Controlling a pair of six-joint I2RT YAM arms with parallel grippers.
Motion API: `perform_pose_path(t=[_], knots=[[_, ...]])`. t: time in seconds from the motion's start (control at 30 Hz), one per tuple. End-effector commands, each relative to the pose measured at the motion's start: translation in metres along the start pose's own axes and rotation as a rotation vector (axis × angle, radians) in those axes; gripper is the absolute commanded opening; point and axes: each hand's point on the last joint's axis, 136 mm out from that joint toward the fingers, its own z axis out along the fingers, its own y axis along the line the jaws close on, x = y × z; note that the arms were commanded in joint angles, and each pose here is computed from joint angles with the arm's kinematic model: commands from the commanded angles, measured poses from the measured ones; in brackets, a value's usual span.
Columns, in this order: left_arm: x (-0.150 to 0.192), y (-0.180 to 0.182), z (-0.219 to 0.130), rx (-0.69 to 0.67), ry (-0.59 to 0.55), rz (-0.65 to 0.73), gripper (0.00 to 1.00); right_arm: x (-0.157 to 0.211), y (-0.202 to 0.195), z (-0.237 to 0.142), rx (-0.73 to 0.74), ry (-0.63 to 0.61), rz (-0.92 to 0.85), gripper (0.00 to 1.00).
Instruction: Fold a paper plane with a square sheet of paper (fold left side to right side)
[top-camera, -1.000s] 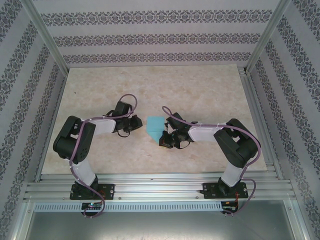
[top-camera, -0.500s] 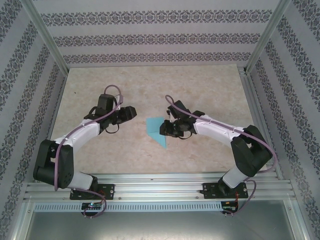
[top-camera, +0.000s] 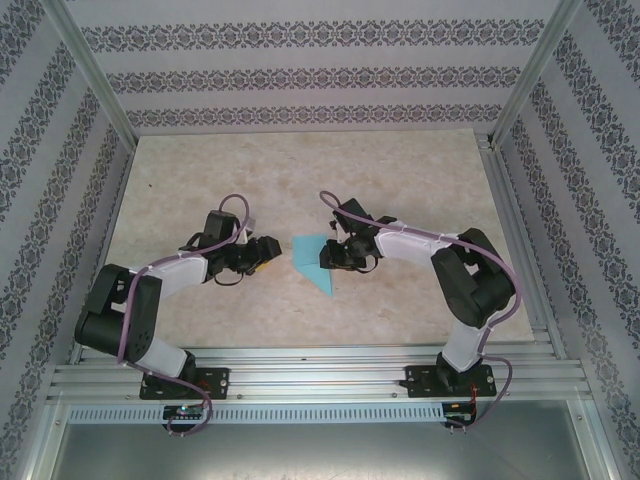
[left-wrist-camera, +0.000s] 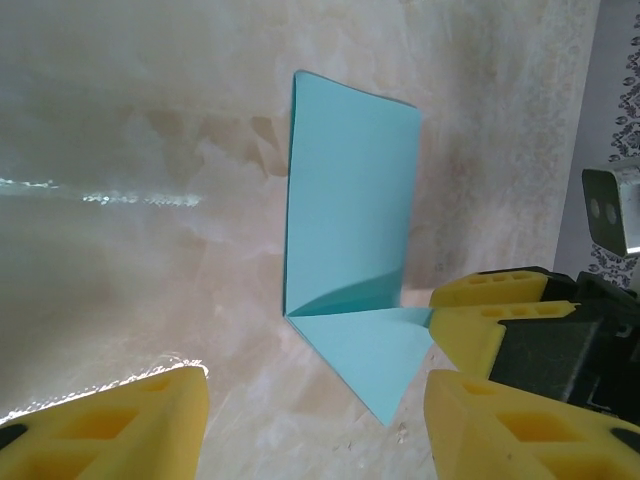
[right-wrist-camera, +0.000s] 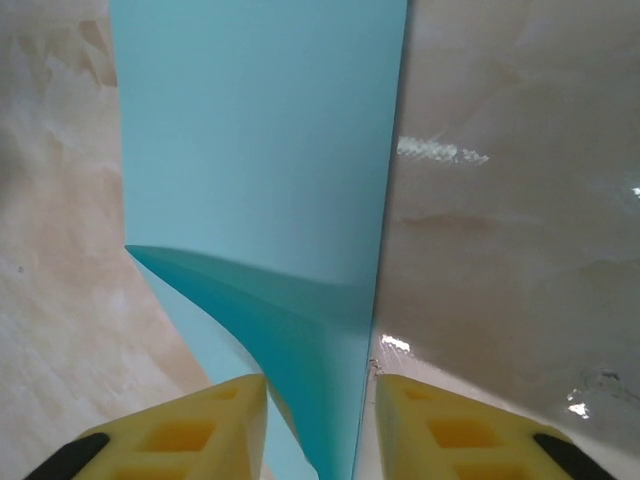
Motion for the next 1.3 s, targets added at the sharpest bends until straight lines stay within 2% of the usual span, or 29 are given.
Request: perform_pose_path(t=[0.0, 0.17, 0.3, 0.73, 1.0, 1.07, 1.17, 1.27], knots=[[-0.005, -0.014, 0.005, 0.046, 0.0, 0.018, 0.6, -0.014, 0.01, 0.0, -0.05, -0.026, -0.036, 0.25], [-0.003, -0.013, 0.012, 0.038, 0.02, 0.01, 0.61, -0.013, 0.004, 0.002, -0.029, -0.016, -0.034, 0.06], [-0.003, -0.015, 0.019, 0.036, 0.034, 0.001, 0.62, -0.012, -0.006, 0.002, 0.013, -0.007, -0.033, 0.0], [0.003, -0.029, 0.045, 0.041, 0.077, 0.005, 0.58, -0.01, -0.009, 0.002, 0.006, -0.002, -0.021, 0.0], [0.009, -0.035, 0.067, 0.034, 0.106, 0.014, 0.49, -0.01, -0.009, 0.003, -0.004, 0.002, -0.016, 0.01], [0.009, -0.035, 0.072, 0.029, 0.109, 0.012, 0.45, -0.01, -0.007, 0.003, -0.011, 0.0, -0.016, 0.02], [0.009, -0.034, 0.076, 0.03, 0.108, 0.007, 0.33, -0.011, -0.005, 0.0, -0.018, -0.008, -0.017, 0.06], [0.009, -0.036, 0.074, 0.029, 0.103, 0.008, 0.21, -0.016, -0.004, -0.012, 0.001, -0.042, -0.036, 0.14]])
